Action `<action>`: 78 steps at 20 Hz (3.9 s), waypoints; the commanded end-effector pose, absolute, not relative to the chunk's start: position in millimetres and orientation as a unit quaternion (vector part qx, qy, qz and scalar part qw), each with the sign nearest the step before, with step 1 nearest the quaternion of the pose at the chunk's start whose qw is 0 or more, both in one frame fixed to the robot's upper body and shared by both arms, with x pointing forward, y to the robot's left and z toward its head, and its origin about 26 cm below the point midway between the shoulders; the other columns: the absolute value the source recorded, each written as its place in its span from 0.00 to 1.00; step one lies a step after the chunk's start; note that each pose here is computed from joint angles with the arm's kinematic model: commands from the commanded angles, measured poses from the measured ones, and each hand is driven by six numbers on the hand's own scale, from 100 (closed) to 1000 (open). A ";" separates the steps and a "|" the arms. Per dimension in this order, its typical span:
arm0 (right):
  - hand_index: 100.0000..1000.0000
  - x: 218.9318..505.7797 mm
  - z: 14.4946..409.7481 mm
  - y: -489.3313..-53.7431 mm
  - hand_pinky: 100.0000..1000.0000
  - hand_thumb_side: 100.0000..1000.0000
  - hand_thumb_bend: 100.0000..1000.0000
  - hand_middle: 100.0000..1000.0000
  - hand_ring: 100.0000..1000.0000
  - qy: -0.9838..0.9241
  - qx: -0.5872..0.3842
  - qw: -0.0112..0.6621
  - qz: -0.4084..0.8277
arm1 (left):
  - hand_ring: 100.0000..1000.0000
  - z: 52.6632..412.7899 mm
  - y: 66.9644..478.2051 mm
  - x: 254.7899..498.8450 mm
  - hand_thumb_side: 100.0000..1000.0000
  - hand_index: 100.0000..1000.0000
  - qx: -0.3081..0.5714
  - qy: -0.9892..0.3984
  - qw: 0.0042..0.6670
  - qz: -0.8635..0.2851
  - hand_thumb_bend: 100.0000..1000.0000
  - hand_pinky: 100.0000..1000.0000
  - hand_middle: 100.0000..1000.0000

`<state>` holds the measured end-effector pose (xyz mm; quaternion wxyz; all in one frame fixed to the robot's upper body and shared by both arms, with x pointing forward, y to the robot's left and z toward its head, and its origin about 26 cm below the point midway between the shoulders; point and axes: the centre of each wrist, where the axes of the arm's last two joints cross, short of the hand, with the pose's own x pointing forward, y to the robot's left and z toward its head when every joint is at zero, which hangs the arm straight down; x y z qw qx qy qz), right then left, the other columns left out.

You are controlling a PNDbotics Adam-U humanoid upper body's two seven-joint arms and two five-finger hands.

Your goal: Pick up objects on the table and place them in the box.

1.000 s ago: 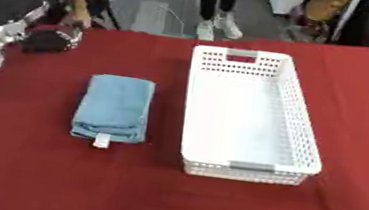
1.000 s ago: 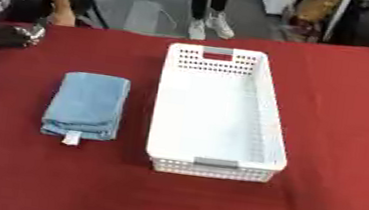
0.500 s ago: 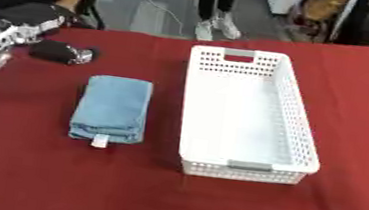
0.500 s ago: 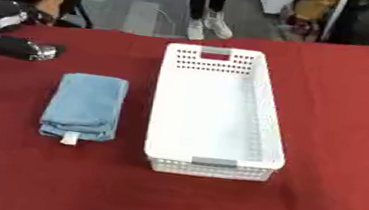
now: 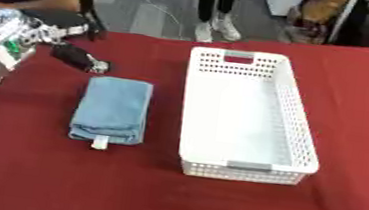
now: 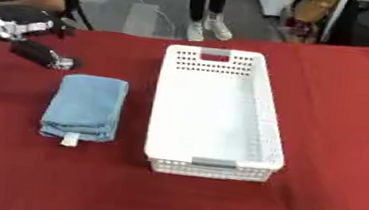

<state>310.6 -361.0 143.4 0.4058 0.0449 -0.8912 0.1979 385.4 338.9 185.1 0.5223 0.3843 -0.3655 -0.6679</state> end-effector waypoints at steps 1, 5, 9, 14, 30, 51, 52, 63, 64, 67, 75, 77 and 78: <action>1.00 310.1 151.3 -364.4 0.79 0.89 0.00 0.87 0.94 -0.891 0.040 0.400 0.211 | 0.80 191.7 333.3 392.6 0.73 0.91 0.383 -0.350 0.511 -0.685 0.80 0.91 0.75; 1.00 310.3 151.5 -364.5 0.79 0.90 0.00 0.87 0.94 -0.891 0.041 0.400 0.211 | 0.81 190.1 327.0 398.8 0.76 0.91 0.371 -0.348 0.508 -0.695 0.80 0.92 0.75; 1.00 310.4 151.5 -364.6 0.79 0.90 0.00 0.87 0.94 -0.891 0.041 0.400 0.212 | 0.82 185.1 322.1 404.4 0.79 0.91 0.358 -0.342 0.511 -0.703 0.81 0.93 0.76; 1.00 310.4 151.6 -364.6 0.79 0.90 0.00 0.87 0.94 -0.891 0.042 0.399 0.212 | 0.83 178.1 319.2 409.9 0.82 0.92 0.343 -0.330 0.515 -0.712 0.83 0.94 0.76; 1.00 310.9 153.2 -363.9 0.79 0.90 0.00 0.87 0.94 -0.893 0.044 0.396 0.211 | 0.83 140.7 335.2 419.4 0.86 0.91 0.330 -0.303 0.554 -0.702 0.83 0.94 0.76; 1.00 312.1 155.3 -361.2 0.80 0.90 0.00 0.88 0.94 -0.895 0.049 0.390 0.211 | 0.86 104.1 311.2 434.9 0.92 0.93 0.344 -0.241 0.517 -0.746 0.90 1.00 0.78; 1.00 312.1 155.4 -361.1 0.80 0.90 0.00 0.87 0.94 -0.895 0.049 0.390 0.211 | 0.86 102.8 310.1 435.5 0.91 0.93 0.341 -0.232 0.515 -0.752 0.90 1.00 0.77; 1.00 312.5 156.0 -360.9 0.80 0.90 0.00 0.88 0.94 -0.895 0.049 0.390 0.211 | 0.88 98.7 310.9 437.4 0.97 0.95 0.300 -0.176 0.524 -0.778 0.92 1.00 0.80; 1.00 312.5 156.0 -361.0 0.80 0.90 0.00 0.88 0.94 -0.895 0.049 0.390 0.210 | 0.88 97.9 311.5 437.1 0.97 0.95 0.298 -0.176 0.526 -0.777 0.92 1.00 0.81; 1.00 312.4 156.1 -361.0 0.80 0.90 0.00 0.88 0.94 -0.895 0.048 0.390 0.209 | 0.92 95.4 313.0 435.5 0.94 0.96 0.296 -0.177 0.531 -0.774 0.92 1.00 0.83; 1.00 312.2 156.5 -361.4 0.80 0.90 0.00 0.88 0.94 -0.896 0.046 0.390 0.207 | 0.90 81.6 323.5 425.7 0.83 0.95 0.302 -0.229 0.560 -0.737 0.77 1.00 0.85; 1.00 312.2 156.6 -361.5 0.80 0.90 0.00 0.88 0.94 -0.896 0.046 0.389 0.206 | 0.88 75.2 328.3 419.9 0.80 0.93 0.313 -0.261 0.574 -0.710 0.67 0.99 0.83; 1.00 312.2 156.6 -361.5 0.80 0.90 0.00 0.88 0.94 -0.897 0.046 0.389 0.206 | 0.85 71.6 329.9 416.9 0.79 0.92 0.319 -0.276 0.579 -0.697 0.65 0.97 0.82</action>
